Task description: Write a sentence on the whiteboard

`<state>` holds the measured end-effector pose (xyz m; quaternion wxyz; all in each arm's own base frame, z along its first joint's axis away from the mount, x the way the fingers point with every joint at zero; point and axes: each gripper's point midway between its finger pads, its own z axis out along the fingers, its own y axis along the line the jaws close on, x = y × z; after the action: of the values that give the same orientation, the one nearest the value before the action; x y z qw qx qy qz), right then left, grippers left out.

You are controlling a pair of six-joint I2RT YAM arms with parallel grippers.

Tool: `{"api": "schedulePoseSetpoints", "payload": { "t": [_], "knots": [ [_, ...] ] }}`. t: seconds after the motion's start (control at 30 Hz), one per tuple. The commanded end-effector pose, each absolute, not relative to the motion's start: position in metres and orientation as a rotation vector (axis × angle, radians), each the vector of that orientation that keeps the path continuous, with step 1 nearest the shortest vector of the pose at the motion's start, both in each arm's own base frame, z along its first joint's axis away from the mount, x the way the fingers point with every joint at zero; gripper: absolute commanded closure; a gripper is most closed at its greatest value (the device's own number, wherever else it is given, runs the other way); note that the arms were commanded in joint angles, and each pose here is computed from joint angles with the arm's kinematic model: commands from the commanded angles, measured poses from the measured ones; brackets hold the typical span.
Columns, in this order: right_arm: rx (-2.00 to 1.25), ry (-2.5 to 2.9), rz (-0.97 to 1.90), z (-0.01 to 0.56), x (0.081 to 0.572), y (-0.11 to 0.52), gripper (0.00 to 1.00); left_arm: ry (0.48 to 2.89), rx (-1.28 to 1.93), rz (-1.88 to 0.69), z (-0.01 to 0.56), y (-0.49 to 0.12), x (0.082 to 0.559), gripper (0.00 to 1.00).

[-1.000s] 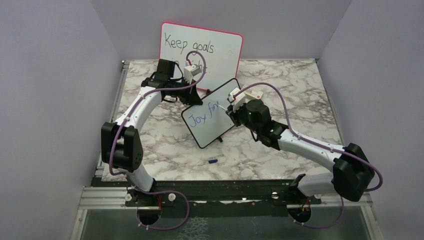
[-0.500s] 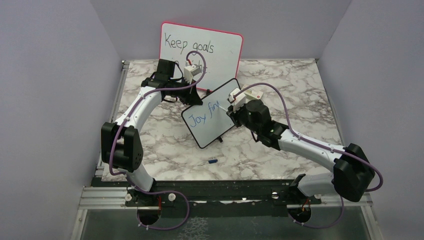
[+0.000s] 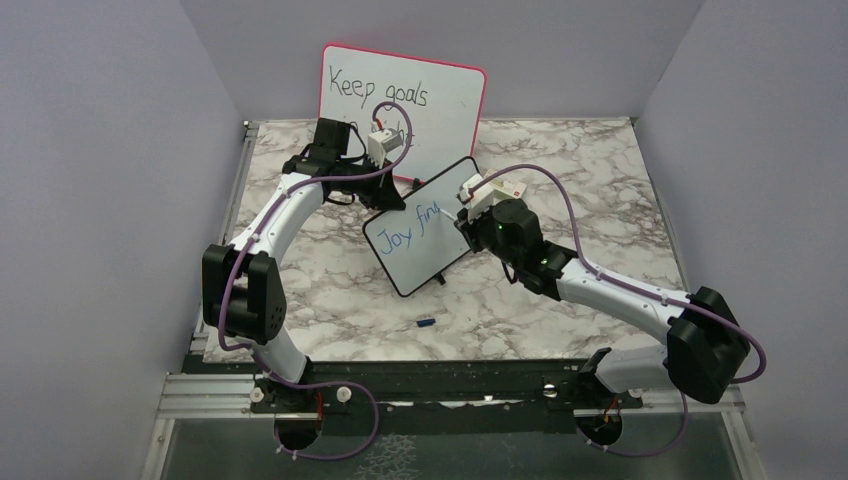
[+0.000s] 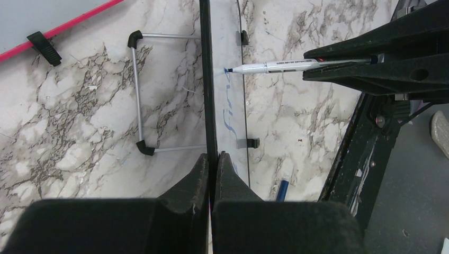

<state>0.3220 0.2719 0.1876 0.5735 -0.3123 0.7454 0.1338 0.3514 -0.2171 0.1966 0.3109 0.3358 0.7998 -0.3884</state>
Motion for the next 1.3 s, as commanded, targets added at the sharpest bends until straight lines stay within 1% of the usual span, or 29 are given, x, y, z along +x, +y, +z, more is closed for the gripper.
{"api": "schedulePoseSetpoints", "payload": {
  "t": [0.0,0.3,0.7,1.03,1.27],
  "knots": [
    [-0.674,1.683,0.342,0.211,0.327,0.275,1.00,2.204,0.922,-0.999,0.165,-0.214,0.341,1.00],
    [-0.642,1.631,0.346,0.231,0.333,0.278,1.00,2.199,0.923,-0.998,0.166,-0.214,0.341,1.00],
    [-0.641,1.611,0.351,0.238,0.339,0.284,0.99,2.201,0.923,-1.003,0.165,-0.214,0.340,1.00],
    [-0.647,1.622,0.339,0.234,0.345,0.288,1.00,2.197,0.926,-1.002,0.167,-0.214,0.340,1.00],
    [-0.671,1.670,0.327,0.220,0.340,0.285,1.00,2.199,0.924,-0.997,0.167,-0.214,0.340,1.00]
  ]
}}
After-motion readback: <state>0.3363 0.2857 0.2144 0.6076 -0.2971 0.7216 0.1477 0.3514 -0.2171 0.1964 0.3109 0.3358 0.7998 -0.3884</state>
